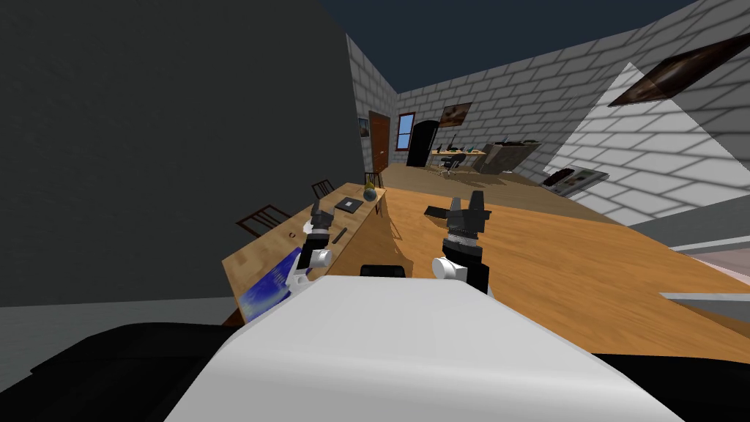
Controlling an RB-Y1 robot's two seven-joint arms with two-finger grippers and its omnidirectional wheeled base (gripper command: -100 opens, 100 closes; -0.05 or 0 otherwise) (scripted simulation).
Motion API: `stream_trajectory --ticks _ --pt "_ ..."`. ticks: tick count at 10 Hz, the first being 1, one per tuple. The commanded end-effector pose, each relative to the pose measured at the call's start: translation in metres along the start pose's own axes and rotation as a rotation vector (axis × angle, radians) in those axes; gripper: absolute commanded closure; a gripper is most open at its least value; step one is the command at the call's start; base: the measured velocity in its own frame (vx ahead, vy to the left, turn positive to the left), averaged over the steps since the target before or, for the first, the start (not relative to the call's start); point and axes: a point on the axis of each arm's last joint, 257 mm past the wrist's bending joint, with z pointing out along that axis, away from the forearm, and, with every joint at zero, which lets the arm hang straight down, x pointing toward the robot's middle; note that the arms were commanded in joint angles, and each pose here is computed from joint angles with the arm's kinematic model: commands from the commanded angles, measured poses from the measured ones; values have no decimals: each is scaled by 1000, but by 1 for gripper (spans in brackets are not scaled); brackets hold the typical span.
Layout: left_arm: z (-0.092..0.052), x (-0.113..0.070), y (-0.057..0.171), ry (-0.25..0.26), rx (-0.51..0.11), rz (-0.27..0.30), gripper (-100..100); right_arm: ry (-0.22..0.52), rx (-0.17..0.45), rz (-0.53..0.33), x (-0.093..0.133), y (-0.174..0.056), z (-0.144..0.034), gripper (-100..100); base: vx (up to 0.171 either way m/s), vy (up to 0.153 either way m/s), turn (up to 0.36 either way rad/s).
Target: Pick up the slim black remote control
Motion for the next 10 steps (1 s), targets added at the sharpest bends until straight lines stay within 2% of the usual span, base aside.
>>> stream_trajectory --ticks 1,4,7,10 --pt "6 -6 17 -11 -51 -31 -100 0 0 0 0 0 0 0 27 -6 -9" --pt "10 -14 40 -30 -126 -58 -100 0 0 0 0 0 0 0 25 -6 -7" --pt "17 -27 70 -58 -215 -116 -100 0 0 0 0 0 0 0 29 -7 -7" --pt "16 -36 97 -86 -306 -145 -100 0 0 0 0 0 0 0 27 -7 -5"
